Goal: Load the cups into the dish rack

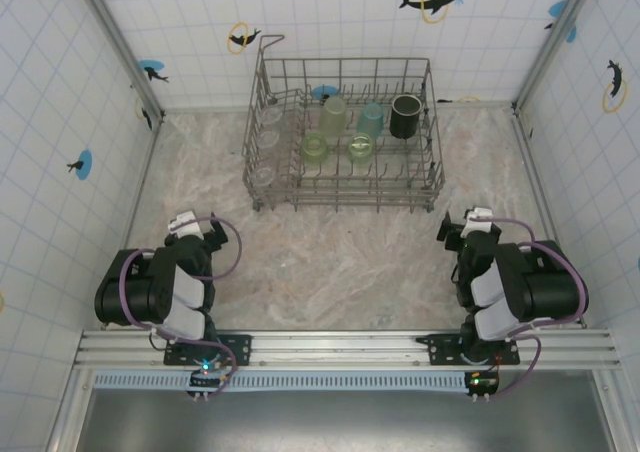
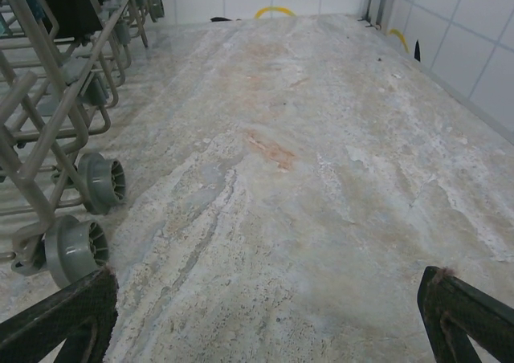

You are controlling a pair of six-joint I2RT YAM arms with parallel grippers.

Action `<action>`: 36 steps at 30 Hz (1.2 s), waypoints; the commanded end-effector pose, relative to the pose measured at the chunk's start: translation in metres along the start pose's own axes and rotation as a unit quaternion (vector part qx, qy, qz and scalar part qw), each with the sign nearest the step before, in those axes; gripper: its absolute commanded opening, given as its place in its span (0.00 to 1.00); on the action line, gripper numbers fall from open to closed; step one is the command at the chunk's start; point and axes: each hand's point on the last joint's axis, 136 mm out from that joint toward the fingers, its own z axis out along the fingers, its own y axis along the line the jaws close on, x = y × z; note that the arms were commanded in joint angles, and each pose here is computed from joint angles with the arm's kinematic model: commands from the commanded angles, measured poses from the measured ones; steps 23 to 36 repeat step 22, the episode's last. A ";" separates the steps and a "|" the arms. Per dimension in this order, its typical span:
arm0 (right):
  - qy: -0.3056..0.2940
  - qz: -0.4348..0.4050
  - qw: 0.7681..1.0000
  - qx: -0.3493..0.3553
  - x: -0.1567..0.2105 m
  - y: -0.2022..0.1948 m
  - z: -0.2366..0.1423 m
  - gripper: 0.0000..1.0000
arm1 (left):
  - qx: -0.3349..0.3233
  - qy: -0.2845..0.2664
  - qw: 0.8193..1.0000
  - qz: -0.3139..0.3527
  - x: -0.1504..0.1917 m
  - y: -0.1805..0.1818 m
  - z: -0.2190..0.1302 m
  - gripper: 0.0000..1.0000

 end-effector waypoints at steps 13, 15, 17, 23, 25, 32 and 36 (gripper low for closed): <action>0.016 0.011 1.000 -0.012 0.009 -0.001 -0.002 0.99 | 0.009 0.007 1.000 0.016 0.006 -0.002 -0.005 0.98; 0.017 0.010 1.000 -0.012 0.009 -0.001 -0.002 0.99 | 0.008 0.007 1.000 0.015 0.006 -0.002 -0.005 0.98; 0.017 0.008 1.000 -0.012 0.009 -0.001 -0.001 0.99 | 0.009 0.007 1.000 0.016 0.006 -0.002 -0.005 0.98; 0.016 0.009 1.000 -0.012 0.009 -0.001 -0.002 0.99 | 0.008 0.007 1.000 0.016 0.006 -0.002 -0.005 0.98; 0.016 0.009 1.000 -0.012 0.009 -0.001 -0.002 0.99 | 0.008 0.007 1.000 0.016 0.006 -0.002 -0.005 0.98; 0.016 0.009 1.000 -0.012 0.009 -0.001 -0.002 0.99 | 0.008 0.007 1.000 0.016 0.006 -0.002 -0.005 0.98; 0.016 0.009 1.000 -0.012 0.009 -0.001 -0.002 0.99 | 0.008 0.007 1.000 0.016 0.006 -0.002 -0.005 0.98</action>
